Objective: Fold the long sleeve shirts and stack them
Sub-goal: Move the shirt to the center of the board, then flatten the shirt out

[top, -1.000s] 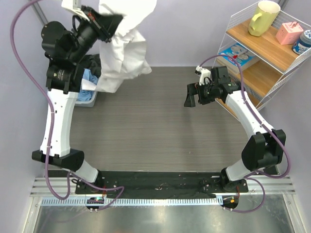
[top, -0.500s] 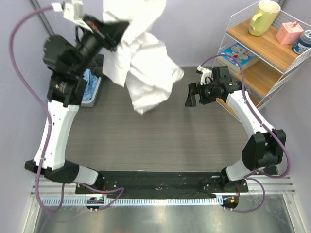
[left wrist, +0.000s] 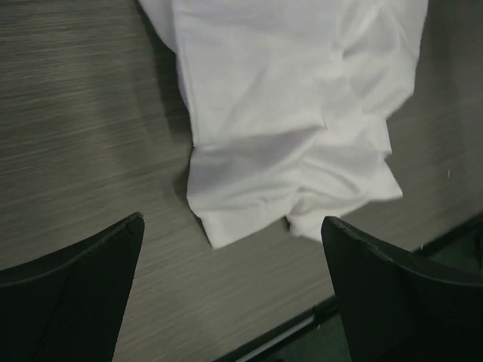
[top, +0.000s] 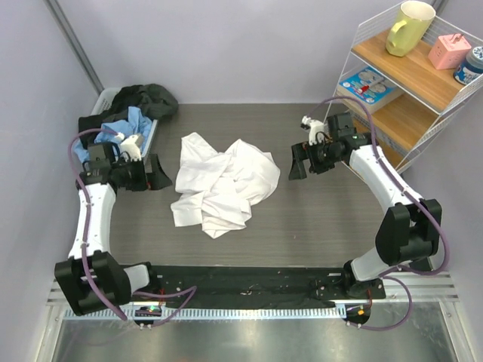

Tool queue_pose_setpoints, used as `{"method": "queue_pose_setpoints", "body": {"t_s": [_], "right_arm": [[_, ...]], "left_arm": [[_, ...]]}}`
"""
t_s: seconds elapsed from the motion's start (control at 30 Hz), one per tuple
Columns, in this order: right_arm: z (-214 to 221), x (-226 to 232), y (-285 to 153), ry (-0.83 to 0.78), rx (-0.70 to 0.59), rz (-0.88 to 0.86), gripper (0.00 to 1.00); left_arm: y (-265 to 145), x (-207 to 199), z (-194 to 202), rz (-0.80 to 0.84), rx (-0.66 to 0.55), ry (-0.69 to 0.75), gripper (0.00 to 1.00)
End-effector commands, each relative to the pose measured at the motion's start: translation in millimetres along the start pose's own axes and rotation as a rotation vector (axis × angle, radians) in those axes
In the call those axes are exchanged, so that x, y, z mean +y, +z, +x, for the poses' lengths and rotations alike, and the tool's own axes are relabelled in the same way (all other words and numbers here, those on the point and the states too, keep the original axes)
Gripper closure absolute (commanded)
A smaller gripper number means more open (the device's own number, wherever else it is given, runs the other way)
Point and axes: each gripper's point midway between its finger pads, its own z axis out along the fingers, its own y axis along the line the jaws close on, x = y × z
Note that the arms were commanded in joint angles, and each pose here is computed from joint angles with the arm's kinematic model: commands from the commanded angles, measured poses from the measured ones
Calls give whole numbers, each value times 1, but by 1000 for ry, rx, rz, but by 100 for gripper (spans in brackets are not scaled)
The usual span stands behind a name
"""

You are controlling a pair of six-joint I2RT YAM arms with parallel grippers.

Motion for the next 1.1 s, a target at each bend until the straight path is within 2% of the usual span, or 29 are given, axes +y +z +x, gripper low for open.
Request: {"method": "queue_pose_setpoints", "body": {"t_s": [0.0,0.07,0.1,0.13,0.2,0.23,0.37,0.57,0.6,0.63,0.67,0.7,0.73,0.77,0.8,0.83,0.9,0.97,1.03,1.07], "right_arm": [[17,26,28,-53,70,-102,1],[17,27,44,-44,69,-115,3],[22,30,58,-19,99,-129,8],[20,30,67,-12,101,-132,9],[19,27,90,29,129,-129,13],[18,24,98,42,132,-113,13],[9,12,130,95,125,-51,13],[20,1,171,155,157,51,12],[20,-2,176,160,154,62,19],[22,-5,180,165,161,75,25],[25,-12,186,167,173,101,33],[27,-15,187,165,184,114,53],[27,-18,187,163,188,127,63],[24,-21,184,152,183,137,73],[22,-26,181,147,176,162,97],[18,-31,176,143,167,180,99],[3,-47,157,132,134,215,99],[-16,-63,140,119,89,252,99],[-37,-84,118,108,53,294,99],[-43,-91,112,74,54,308,99]], "left_arm": [[-12,-43,9,280,103,341,0],[6,-47,17,285,157,400,0],[14,-49,20,278,178,429,0],[25,-41,17,216,183,482,1],[49,-53,29,196,231,560,1],[61,-51,20,141,204,614,1],[103,-70,25,84,249,757,0],[123,-54,46,-34,371,887,1],[123,-48,50,-50,390,894,4],[121,-44,50,-63,404,919,17],[119,-39,52,-82,425,927,25],[113,-31,56,-109,464,936,34],[107,-28,55,-111,469,941,50],[98,-22,53,-140,478,945,59],[90,-17,54,-150,490,933,67],[77,-17,48,-158,467,929,83],[51,-3,53,-159,509,878,89],[22,5,53,-107,486,867,94],[-9,21,73,-83,551,856,98],[-22,27,84,-60,573,944,100]]}}
